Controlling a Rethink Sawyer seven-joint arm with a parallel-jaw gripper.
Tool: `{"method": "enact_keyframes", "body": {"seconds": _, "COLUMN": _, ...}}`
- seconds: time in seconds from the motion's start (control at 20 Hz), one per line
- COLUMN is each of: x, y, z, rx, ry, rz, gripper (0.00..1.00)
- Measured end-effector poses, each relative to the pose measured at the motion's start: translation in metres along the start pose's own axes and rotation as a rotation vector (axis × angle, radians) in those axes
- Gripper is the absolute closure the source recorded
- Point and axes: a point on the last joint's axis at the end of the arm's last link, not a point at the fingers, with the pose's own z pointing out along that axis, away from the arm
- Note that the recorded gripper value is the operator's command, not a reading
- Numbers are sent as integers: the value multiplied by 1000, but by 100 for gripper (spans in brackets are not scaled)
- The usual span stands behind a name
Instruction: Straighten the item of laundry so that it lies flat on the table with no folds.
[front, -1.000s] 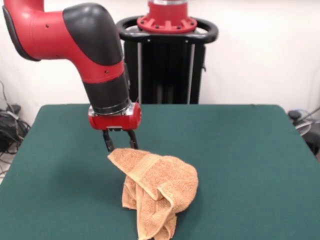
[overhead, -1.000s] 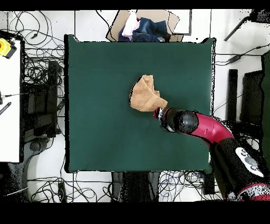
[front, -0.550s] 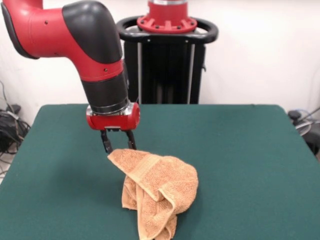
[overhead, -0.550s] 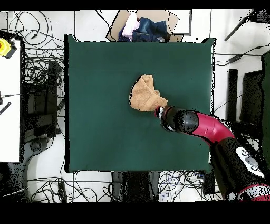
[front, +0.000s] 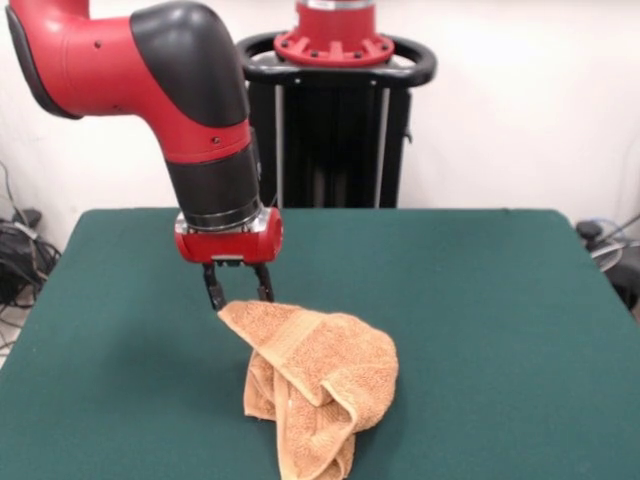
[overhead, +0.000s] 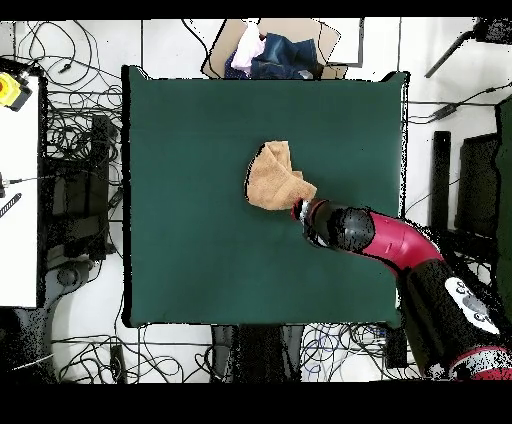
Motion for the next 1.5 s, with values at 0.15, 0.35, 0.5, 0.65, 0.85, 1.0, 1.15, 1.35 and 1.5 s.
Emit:
{"method": "enact_keyframes", "body": {"seconds": 0.15, "x": 0, "y": 0, "z": 0, "rx": 1, "ry": -7, "rz": 0, "gripper": 0}}
{"method": "enact_keyframes", "body": {"seconds": 0.35, "x": -1, "y": 1, "z": 1, "rx": 1, "ry": -25, "rz": 0, "gripper": 0}}
{"method": "enact_keyframes", "body": {"seconds": 0.5, "x": -2, "y": 1, "z": 2, "rx": 2, "ry": -40, "rz": 0, "gripper": 0}}
{"method": "enact_keyframes", "body": {"seconds": 0.65, "x": -3, "y": 1, "z": 3, "rx": 2, "ry": -53, "rz": 0, "gripper": 0}}
{"method": "enact_keyframes", "body": {"seconds": 0.85, "x": -6, "y": 1, "z": 4, "rx": 4, "ry": -78, "rz": 1, "gripper": 100}}
{"method": "enact_keyframes", "body": {"seconds": 1.0, "x": -7, "y": 1, "z": 5, "rx": 5, "ry": -91, "rz": 2, "gripper": 100}}
{"method": "enact_keyframes", "body": {"seconds": 1.15, "x": -8, "y": 0, "z": 5, "rx": 6, "ry": -102, "rz": 2, "gripper": 100}}
{"method": "enact_keyframes", "body": {"seconds": 1.35, "x": -9, "y": 0, "z": 5, "rx": 6, "ry": -111, "rz": 2, "gripper": 100}}
{"method": "enact_keyframes", "body": {"seconds": 1.5, "x": -9, "y": 0, "z": 5, "rx": 6, "ry": -111, "rz": 4, "gripper": 100}}
